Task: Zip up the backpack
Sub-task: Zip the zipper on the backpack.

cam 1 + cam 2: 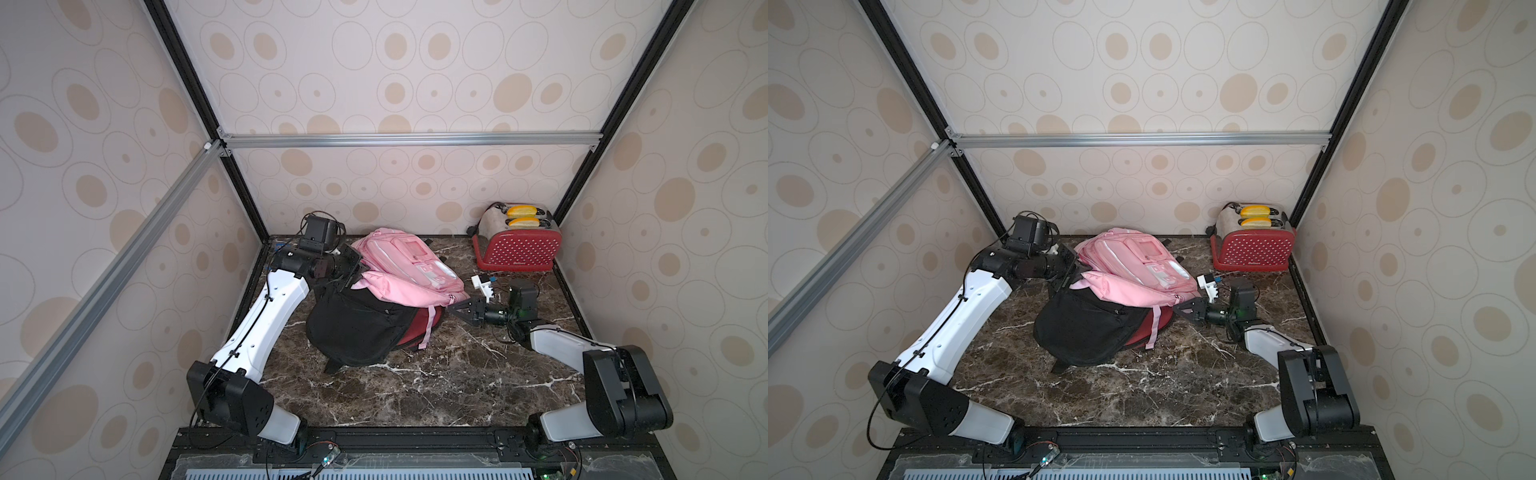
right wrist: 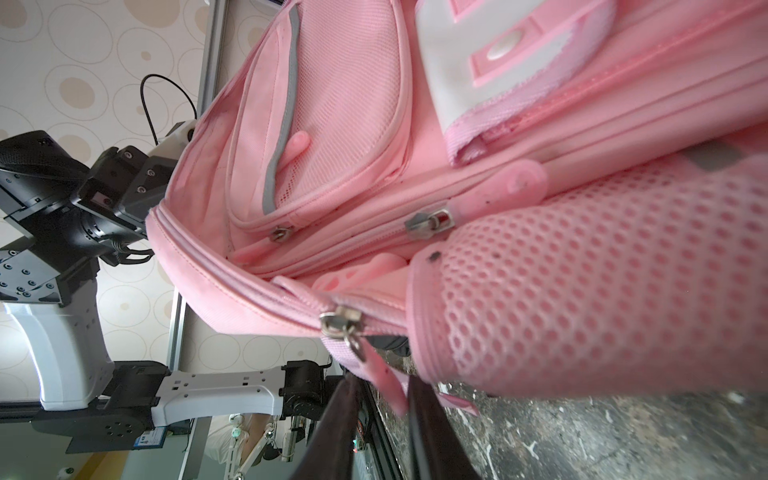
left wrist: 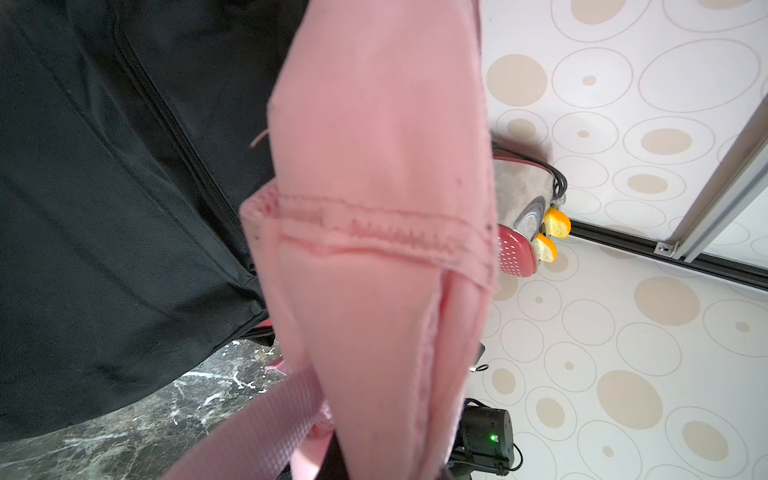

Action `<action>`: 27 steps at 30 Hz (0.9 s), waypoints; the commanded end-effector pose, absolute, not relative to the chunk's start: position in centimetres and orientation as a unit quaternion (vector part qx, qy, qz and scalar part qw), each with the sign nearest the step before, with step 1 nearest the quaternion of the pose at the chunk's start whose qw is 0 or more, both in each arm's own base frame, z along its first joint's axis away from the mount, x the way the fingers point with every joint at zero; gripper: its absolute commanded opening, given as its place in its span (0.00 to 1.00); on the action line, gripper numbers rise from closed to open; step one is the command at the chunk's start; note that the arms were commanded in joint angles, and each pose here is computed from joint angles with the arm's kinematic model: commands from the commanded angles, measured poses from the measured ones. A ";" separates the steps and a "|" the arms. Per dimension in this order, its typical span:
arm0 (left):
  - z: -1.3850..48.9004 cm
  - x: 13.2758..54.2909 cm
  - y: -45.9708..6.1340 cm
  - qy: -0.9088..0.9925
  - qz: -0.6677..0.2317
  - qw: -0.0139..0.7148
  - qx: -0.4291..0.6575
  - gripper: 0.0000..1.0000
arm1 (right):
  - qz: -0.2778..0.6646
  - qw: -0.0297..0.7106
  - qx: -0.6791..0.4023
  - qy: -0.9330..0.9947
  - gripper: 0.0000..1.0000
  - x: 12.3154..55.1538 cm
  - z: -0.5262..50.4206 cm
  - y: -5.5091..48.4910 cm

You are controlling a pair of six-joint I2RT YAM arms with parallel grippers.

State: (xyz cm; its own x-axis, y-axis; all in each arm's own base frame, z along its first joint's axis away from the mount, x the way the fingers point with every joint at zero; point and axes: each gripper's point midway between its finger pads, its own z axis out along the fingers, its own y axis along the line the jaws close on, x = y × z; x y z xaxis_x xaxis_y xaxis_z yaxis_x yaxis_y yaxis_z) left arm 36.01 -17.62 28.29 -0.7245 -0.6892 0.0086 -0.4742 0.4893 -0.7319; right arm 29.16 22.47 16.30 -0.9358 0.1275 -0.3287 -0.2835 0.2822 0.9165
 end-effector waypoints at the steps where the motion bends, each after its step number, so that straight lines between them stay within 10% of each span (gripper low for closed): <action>1: 31.7 37.0 -18.3 0.832 -0.414 0.187 -0.319 0.00 | 0.596 0.190 -0.059 0.778 0.26 30.1 17.0 22.6; 15: 31.8 37.1 -18.3 0.832 -0.414 0.190 -0.317 0.00 | 0.600 0.198 -0.062 0.772 0.25 31.2 17.8 22.8; 27: 31.5 37.1 -18.4 0.834 -0.411 0.188 -0.317 0.00 | 0.586 0.176 -0.075 0.787 0.04 30.2 17.5 22.6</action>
